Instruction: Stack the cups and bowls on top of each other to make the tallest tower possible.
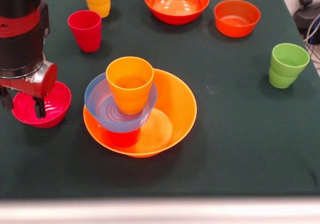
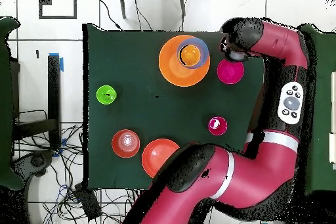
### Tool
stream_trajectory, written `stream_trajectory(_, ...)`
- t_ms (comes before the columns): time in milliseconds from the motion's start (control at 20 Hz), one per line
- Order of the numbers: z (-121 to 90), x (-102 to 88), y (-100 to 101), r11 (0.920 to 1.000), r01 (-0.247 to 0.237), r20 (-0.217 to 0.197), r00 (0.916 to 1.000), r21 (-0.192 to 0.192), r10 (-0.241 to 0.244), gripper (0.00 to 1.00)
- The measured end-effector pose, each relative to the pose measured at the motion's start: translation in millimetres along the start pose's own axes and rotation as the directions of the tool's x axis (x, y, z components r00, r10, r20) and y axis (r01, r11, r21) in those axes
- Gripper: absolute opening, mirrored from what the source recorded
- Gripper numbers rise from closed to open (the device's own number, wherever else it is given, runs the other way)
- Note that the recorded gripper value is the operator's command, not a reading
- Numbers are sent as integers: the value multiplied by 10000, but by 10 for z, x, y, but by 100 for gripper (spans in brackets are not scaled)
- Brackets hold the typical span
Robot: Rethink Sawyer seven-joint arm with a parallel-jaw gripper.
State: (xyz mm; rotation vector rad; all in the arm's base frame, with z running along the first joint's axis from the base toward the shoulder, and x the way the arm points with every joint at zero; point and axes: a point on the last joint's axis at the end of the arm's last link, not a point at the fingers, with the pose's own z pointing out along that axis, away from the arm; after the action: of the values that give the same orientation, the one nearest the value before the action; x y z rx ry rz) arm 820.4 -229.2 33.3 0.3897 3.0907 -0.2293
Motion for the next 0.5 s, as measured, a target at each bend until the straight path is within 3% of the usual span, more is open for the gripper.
stream_trajectory(250,-46,48,-16,9998,-200,-155,9997,-81,198,100)
stream_trajectory(500,-29,130,-20,9965,-804,-276,9964,-244,797,100)
